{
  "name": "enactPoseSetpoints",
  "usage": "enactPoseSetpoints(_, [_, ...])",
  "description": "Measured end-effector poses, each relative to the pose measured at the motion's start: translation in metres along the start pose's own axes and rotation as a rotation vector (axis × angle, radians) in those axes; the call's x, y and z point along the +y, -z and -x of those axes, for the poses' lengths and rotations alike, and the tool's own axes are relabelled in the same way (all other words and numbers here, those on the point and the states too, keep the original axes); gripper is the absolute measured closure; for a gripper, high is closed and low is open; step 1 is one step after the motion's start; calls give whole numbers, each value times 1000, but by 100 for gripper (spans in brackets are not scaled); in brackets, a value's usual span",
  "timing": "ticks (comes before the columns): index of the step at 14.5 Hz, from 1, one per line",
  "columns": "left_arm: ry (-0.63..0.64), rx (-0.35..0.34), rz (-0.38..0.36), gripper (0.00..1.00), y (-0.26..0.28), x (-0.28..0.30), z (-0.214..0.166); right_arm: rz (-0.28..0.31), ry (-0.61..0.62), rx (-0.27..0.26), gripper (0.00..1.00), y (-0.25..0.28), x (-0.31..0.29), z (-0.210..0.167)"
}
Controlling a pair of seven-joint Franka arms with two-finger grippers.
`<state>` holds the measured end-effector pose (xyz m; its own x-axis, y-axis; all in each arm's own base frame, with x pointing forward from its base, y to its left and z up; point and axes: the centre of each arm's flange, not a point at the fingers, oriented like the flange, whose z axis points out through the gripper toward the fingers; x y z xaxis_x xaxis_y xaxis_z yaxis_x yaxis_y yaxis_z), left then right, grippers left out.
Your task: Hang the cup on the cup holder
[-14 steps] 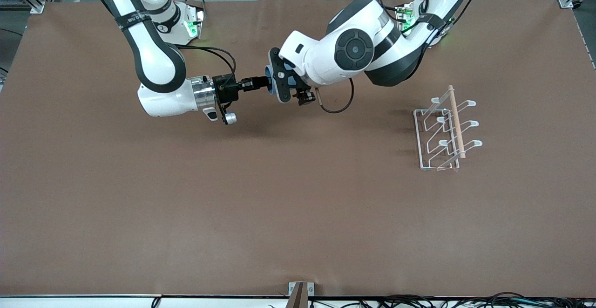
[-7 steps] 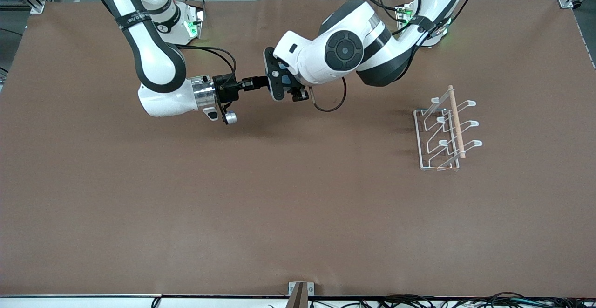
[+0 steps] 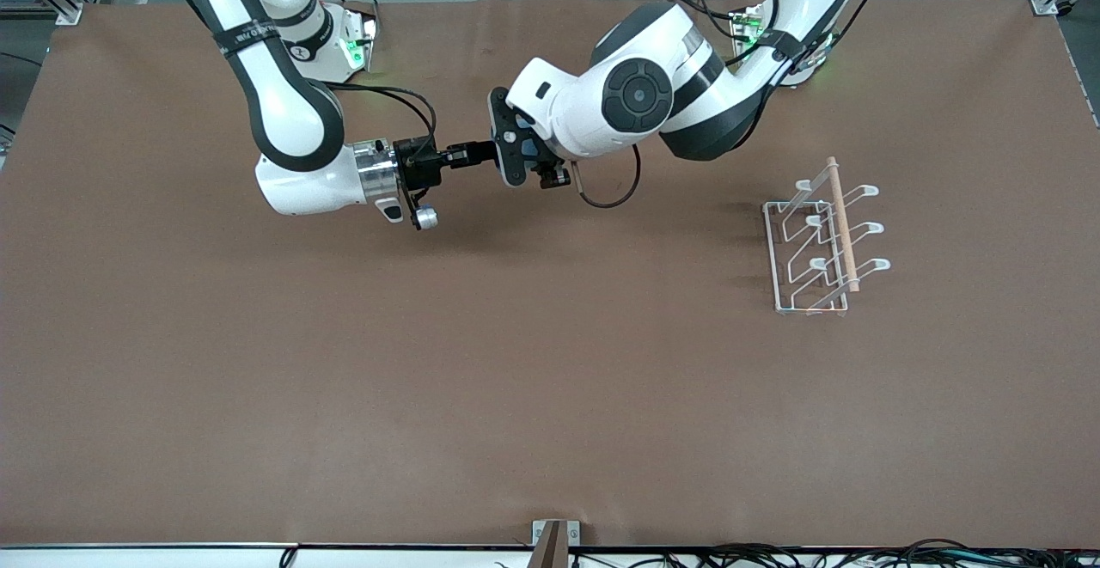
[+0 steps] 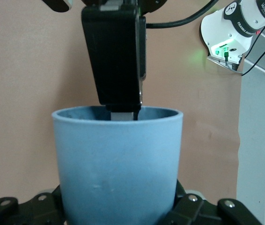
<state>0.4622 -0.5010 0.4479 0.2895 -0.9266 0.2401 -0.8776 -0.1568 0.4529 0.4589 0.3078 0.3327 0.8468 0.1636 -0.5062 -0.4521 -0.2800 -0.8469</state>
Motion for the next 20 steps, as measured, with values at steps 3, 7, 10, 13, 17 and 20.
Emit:
enactPoseSetpoints(3, [-17,0,0,24,1,-1,1,-6,3,-1,61,1,-2,0])
enactPoseSetpoints(7, [-10,-20,-20,24,6,-11,9,-16,5,13,20,9,-5,-3])
enactPoseSetpoints(10, [-31,-111,-114,24,19,-19,22,-43,8,60,0,40,-10,-13])
enactPoseSetpoints(13, [-28,-247,-217,24,41,-29,45,20,22,109,0,88,-14,-23])
enactPoseSetpoints(17, [-24,-531,-396,24,60,-43,78,299,39,210,0,187,-20,-30])
enactPoseSetpoints(20, [-48,-750,-504,24,64,-41,90,623,85,309,0,266,-32,-25])
